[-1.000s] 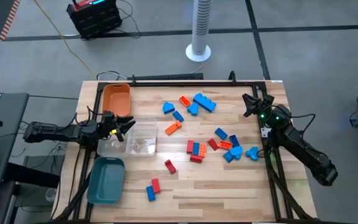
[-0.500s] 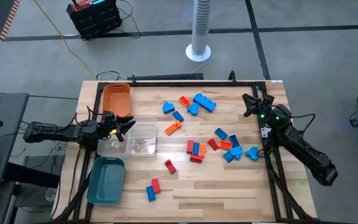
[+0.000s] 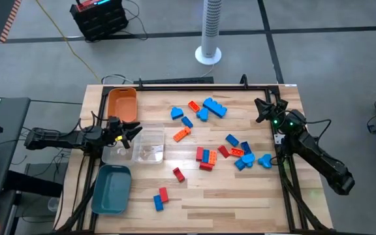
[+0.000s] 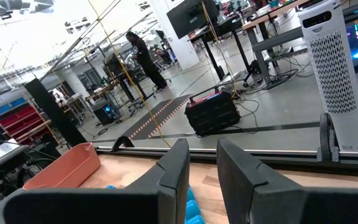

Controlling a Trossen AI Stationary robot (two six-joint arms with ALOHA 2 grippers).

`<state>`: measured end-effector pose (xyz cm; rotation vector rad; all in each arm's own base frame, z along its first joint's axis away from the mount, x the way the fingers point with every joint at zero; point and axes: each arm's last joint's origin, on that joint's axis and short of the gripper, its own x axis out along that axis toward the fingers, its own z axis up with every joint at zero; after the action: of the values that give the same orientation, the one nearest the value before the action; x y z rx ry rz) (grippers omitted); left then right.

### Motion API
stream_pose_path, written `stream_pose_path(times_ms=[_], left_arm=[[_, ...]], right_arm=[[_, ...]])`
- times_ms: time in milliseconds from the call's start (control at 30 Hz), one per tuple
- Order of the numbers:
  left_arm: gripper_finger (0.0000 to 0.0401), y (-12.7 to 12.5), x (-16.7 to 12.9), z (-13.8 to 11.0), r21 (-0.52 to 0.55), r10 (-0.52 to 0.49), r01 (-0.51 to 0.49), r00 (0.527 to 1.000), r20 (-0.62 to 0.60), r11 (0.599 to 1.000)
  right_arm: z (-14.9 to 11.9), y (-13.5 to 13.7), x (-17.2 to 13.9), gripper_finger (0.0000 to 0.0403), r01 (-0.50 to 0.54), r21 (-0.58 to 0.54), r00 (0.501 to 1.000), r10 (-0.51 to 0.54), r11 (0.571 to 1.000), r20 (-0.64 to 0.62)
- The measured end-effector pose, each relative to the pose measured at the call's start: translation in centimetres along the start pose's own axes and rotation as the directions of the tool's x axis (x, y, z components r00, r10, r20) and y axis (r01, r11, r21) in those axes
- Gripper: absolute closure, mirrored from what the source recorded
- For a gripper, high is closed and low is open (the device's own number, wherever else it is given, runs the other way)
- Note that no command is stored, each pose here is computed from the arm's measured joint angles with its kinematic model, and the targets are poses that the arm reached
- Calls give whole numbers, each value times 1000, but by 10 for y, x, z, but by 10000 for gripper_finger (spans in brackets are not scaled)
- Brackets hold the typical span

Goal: Sort blocks
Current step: Put the light blue game piece into the right transparent bin

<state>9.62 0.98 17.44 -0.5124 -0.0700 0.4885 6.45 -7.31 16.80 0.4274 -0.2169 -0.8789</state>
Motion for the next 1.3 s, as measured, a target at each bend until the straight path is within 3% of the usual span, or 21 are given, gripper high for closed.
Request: stream_pose_path(times_ms=[467, 700, 833, 1033, 1200, 1300], left_arm=[[220, 0, 0, 0, 76, 1, -1, 1000, -1, 997], [220, 0, 0, 0, 14, 2, -2, 1000, -2, 1000], [220, 0, 0, 0, 4, 0, 0, 1000, 0, 1000], [220, -1, 0, 0, 14, -19, 19, 1000, -5, 1000], [220, -10, -3, 12, 140, -119, 124, 992, -49, 982], [220, -20, -6, 33, 195, -136, 137, 991, -17, 971]], right_arm=[[0, 0, 0, 305, 0, 0, 1000, 0, 1000, 0], [0, 0, 0, 305, -1, -3, 1000, 1, 1000, 2], [2, 0, 0, 305, -3, -63, 1000, 5, 998, 31], [3, 1, 0, 305, -21, 75, 999, 18, 997, 42], [8, 11, -1, 305, -243, -51, 969, 244, 969, 23], [18, 16, -4, 305, -284, -103, 956, 290, 953, 40]])
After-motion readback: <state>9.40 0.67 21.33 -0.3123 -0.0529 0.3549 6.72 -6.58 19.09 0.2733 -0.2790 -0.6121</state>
